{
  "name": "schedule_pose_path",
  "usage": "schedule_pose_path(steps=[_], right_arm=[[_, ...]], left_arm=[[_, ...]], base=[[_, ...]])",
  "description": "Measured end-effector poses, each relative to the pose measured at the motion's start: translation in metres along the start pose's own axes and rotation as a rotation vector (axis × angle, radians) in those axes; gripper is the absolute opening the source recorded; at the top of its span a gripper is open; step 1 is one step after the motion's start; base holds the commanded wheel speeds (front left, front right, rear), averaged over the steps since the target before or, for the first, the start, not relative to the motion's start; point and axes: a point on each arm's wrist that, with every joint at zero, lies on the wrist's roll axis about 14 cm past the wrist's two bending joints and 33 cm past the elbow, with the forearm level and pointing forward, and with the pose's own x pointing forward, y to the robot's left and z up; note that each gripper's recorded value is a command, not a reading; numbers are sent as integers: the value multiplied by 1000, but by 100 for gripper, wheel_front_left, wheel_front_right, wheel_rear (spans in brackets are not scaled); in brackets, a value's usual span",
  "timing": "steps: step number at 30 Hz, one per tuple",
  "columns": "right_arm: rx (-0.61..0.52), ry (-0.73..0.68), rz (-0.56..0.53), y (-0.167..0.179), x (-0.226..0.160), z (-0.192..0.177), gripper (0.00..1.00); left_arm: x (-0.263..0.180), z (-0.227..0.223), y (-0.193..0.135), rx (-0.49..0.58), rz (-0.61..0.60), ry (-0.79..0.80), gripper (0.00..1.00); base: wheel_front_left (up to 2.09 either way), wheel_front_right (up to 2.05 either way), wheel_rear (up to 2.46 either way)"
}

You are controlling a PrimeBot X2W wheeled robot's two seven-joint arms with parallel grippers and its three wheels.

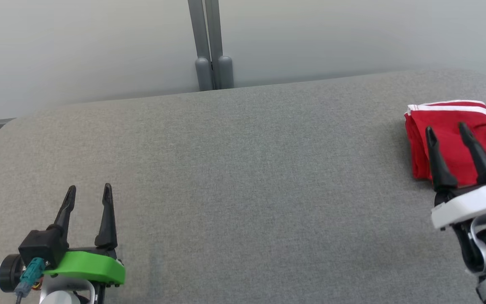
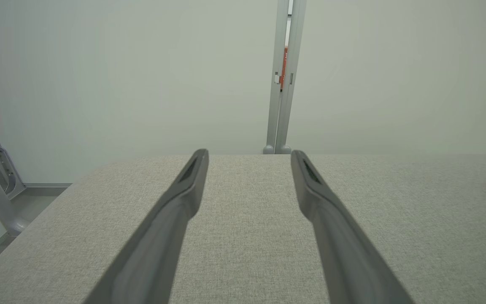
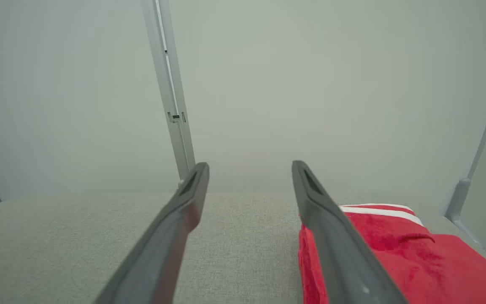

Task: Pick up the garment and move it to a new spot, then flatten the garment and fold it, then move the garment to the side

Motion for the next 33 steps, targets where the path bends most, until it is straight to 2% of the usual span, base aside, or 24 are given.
schedule_pose_path(steps=[5,10,27,28,33], right_arm=[[57,13,1,25,-21,-16,100],[91,31,-8,36,-34,-26,100],[73,79,6,45,-36,-42,100],[76,82,7,46,-37,-43,0],[119,153,-11,51,-50,-65,0]], left_arm=[[-12,-5,12,-15,49,13,100],[-18,-3,15,-53,80,-4,100],[-25,-18,11,-68,86,34,100],[-26,-21,11,-70,87,41,0],[-36,-42,12,-91,105,114,0]], base=[[0,0,0],[0,0,0],[0,0,0],[0,0,0],[0,0,0]])
